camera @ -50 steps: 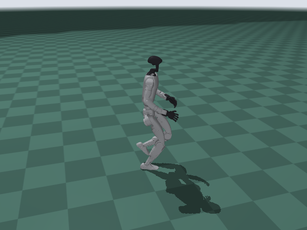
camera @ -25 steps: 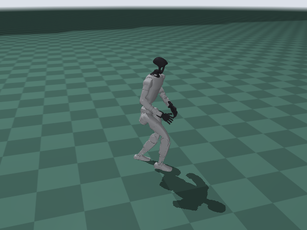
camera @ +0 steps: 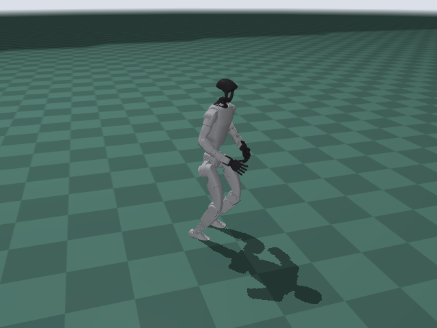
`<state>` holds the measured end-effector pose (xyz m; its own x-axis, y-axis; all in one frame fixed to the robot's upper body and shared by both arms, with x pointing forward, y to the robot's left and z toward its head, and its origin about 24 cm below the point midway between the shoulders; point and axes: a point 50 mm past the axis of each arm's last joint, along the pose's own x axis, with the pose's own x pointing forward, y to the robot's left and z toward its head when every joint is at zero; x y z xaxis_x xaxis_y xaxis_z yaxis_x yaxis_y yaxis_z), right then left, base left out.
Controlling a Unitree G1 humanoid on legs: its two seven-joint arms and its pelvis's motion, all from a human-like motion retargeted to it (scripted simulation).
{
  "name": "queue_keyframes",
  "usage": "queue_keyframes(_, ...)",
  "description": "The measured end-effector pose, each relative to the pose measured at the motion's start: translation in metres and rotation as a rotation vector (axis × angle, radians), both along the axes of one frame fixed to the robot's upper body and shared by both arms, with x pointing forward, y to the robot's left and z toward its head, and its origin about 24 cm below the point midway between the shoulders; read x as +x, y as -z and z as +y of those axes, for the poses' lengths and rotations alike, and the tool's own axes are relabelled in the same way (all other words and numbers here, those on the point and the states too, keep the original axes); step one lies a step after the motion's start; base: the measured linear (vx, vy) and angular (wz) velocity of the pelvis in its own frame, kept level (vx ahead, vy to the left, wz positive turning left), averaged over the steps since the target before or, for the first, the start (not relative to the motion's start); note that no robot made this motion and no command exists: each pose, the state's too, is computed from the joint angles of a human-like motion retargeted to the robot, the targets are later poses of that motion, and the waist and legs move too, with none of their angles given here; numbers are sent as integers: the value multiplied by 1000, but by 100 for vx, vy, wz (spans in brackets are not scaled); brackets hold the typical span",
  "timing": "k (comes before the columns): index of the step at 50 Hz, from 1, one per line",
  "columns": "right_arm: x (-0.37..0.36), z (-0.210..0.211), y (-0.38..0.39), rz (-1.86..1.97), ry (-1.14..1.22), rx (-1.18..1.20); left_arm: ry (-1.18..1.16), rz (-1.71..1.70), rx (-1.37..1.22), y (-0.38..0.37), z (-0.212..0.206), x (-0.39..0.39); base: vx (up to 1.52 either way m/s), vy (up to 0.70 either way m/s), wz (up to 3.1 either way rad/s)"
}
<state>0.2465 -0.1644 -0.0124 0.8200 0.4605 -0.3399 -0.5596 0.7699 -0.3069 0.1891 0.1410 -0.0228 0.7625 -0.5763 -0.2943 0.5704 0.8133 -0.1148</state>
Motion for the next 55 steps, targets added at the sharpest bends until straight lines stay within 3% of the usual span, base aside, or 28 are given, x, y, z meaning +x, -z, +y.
queue_keyframes(17, -4, -6, 36, 117, -33, -200, 33, -100, -73, -22, -15, 8, 2, -6, -40)
queue_keyframes(40, -40, -37, 80, 349, 35, -295, 132, -107, 437, 20, 5, 34, -1, 0, -19)
queue_keyframes(55, -34, -21, 89, 382, 62, -280, 83, -143, 424, 13, 11, 39, 1, -4, -9)
